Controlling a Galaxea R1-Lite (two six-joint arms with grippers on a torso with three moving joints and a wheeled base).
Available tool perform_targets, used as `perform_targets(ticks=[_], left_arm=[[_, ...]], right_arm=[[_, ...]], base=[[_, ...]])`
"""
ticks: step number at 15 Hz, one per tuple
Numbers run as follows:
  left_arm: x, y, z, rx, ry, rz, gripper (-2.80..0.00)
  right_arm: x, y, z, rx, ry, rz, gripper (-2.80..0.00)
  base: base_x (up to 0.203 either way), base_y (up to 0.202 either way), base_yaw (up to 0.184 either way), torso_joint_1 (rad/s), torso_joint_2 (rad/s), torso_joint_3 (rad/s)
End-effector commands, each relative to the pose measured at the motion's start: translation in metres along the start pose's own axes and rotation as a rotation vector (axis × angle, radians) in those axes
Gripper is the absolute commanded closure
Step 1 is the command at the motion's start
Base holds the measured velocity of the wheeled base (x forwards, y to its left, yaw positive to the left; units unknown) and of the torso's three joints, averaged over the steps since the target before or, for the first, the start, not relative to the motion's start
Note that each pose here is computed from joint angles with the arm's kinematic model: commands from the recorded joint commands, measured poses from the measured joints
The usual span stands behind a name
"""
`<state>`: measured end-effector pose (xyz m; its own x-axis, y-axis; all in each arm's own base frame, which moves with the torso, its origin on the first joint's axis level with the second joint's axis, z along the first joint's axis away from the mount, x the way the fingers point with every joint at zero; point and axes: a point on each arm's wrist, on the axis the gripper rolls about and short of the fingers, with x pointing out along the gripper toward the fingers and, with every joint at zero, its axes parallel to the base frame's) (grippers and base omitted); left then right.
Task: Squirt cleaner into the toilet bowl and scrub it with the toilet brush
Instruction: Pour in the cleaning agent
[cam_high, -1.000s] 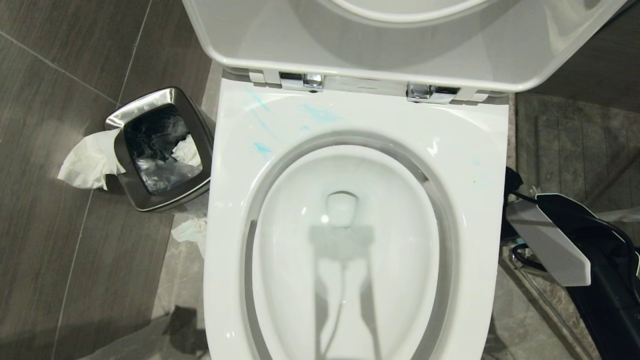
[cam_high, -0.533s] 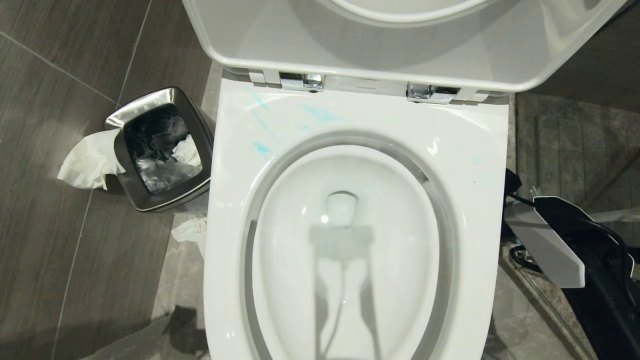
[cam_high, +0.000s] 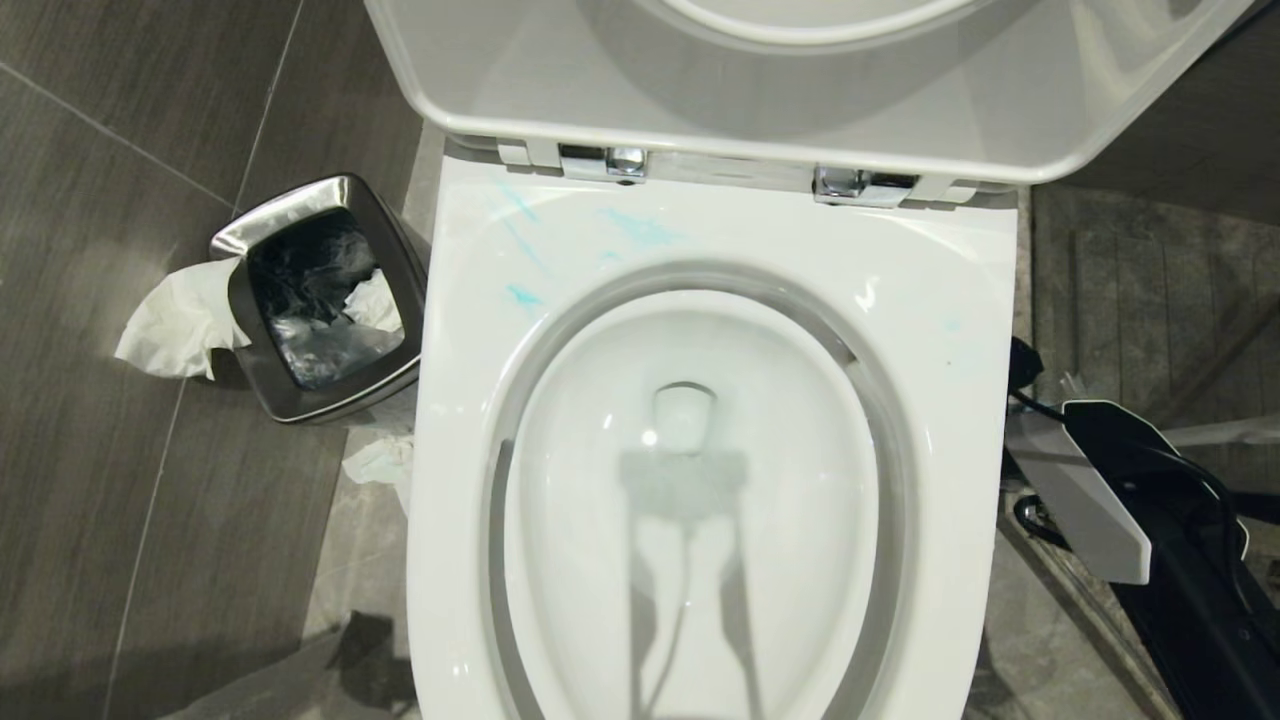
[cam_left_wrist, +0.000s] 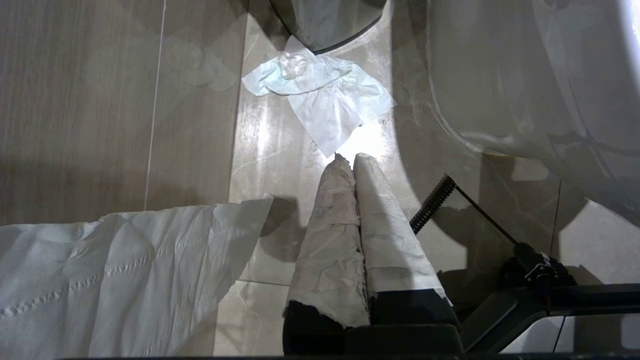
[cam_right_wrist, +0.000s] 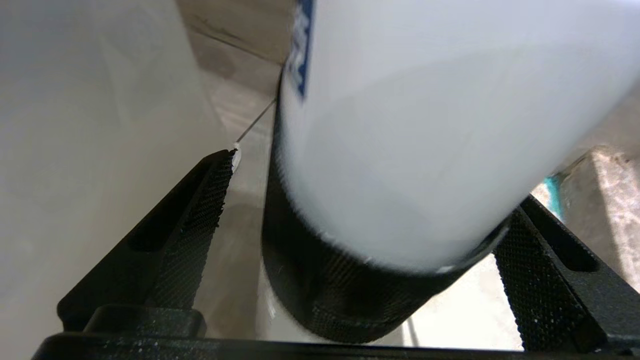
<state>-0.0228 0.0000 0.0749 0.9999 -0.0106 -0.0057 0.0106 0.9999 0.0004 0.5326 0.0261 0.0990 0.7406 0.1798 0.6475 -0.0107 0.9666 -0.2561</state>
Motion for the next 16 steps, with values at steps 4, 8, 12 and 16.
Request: perform_targets(ticks=[4,8,12,16], left_arm=[[0.0002,0.0,-0.0004,0.0,0.003,0.0,0.0],[0.0002,0.0,-0.0004,0.0,0.003,0.0,0.0],[0.0002,0.0,-0.0004,0.0,0.003,0.0,0.0],[0.0002,0.0,-0.0004,0.0,0.003,0.0,0.0]], right_arm=[[-0.0028,0.0023,-0.004,0.002,-0.001,0.004,-2.8],[-0.0023,0.0021,-0.0034,0.001,-0.003,0.004,0.0],[-0.0008,0.0006,-0.0013,0.002,-0.01,0.003,0.0],[0.0005,-0.0049,0.0011,-0.005,-0.017,0.004,0.0]], base=[[0.0,0.0,0.0,0.0,0.0,0.0],[0.0,0.0,0.0,0.0,0.0,0.0],[0.0,0.0,0.0,0.0,0.0,0.0],[0.0,0.0,0.0,0.0,0.0,0.0]])
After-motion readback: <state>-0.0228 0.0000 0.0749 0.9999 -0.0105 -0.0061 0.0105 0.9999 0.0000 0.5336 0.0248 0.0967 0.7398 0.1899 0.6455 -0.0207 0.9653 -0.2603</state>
